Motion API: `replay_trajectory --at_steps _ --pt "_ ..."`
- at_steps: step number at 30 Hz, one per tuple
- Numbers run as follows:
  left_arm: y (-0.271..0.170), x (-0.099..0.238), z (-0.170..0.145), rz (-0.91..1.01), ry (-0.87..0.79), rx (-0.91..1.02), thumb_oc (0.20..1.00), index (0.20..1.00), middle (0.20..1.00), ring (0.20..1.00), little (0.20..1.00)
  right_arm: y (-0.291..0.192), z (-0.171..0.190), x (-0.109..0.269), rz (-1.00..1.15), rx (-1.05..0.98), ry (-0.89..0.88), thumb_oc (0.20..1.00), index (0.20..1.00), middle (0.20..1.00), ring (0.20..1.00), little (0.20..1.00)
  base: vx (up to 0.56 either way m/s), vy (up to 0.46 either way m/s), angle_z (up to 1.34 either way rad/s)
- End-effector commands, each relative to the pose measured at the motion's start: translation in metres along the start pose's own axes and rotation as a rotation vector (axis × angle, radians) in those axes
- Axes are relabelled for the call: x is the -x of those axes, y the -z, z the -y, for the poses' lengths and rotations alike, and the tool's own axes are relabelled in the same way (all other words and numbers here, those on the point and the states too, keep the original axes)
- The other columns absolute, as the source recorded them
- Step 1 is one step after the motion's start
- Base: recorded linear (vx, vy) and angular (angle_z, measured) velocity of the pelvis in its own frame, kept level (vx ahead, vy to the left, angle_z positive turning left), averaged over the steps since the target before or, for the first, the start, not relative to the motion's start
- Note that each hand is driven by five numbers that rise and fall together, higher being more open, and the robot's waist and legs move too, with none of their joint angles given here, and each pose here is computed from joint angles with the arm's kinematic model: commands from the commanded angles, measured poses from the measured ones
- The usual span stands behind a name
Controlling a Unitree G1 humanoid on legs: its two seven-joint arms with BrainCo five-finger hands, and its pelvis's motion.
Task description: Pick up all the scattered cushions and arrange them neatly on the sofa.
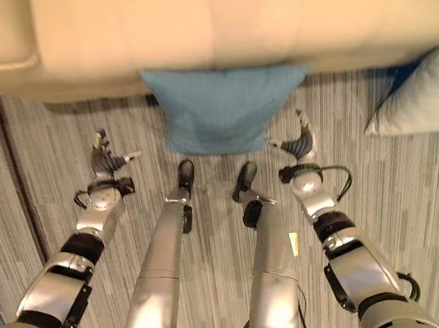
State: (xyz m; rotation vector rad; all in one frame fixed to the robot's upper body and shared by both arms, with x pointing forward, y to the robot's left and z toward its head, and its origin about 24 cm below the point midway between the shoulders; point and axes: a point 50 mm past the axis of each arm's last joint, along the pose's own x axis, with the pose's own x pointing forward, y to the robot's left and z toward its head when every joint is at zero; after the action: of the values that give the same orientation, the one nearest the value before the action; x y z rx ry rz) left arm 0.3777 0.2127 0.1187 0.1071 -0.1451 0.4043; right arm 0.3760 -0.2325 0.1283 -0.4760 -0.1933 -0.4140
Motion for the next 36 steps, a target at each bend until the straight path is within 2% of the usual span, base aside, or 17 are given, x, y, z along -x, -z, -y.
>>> replay_trajectory --at_steps 1,7,10,16,25,27,31,36 --pt "0.024 0.015 -0.004 -0.050 -0.044 0.010 1.000 1.000 1.000 1.000 1.000 0.038 0.010 0.019 -0.088 0.075 0.023 1.000 1.000 1.000 1.000 1.000 0.00 0.000 0.00" --pt "-0.009 -0.006 -0.003 0.021 -0.053 0.025 1.000 1.000 1.000 1.000 1.000 0.010 0.019 -0.005 -0.027 0.064 0.056 1.000 1.000 1.000 1.000 1.000 0.04 0.018 -0.08" --pt "-0.049 -0.020 0.000 0.120 -0.076 0.078 1.000 1.000 1.000 1.000 1.000 -0.018 0.030 -0.025 0.025 0.025 0.099 1.000 1.000 1.000 1.000 1.000 0.07 0.017 -0.10" --pt "-0.070 -0.026 0.001 0.163 -0.108 0.118 1.000 1.000 1.000 1.000 1.000 -0.048 0.039 -0.038 0.107 -0.004 0.143 1.000 1.000 1.000 1.000 1.000 0.05 -0.012 -0.01" --pt "-0.104 -0.029 0.018 0.233 -0.048 0.186 1.000 1.000 1.000 1.000 1.000 -0.081 0.042 -0.049 0.182 -0.041 0.157 1.000 1.000 1.000 1.000 1.000 0.06 0.009 -0.03" --pt "-0.128 -0.025 0.033 0.300 -0.002 0.238 1.000 1.000 1.000 1.000 1.000 -0.100 0.032 -0.050 0.233 -0.093 0.108 1.000 1.000 1.000 1.000 1.000 0.05 0.023 -0.02" --pt "-0.146 -0.021 0.045 0.342 0.037 0.300 1.000 1.000 1.000 1.000 1.000 -0.121 0.020 -0.051 0.288 -0.093 0.043 1.000 1.000 1.000 1.000 1.000 0.02 0.001 -0.03" --pt "-0.166 -0.017 0.068 0.370 0.094 0.303 1.000 1.000 1.000 1.000 1.000 -0.165 -0.014 -0.047 0.372 -0.148 -0.048 1.000 1.000 1.000 1.000 1.000 0.00 0.017 -0.02"
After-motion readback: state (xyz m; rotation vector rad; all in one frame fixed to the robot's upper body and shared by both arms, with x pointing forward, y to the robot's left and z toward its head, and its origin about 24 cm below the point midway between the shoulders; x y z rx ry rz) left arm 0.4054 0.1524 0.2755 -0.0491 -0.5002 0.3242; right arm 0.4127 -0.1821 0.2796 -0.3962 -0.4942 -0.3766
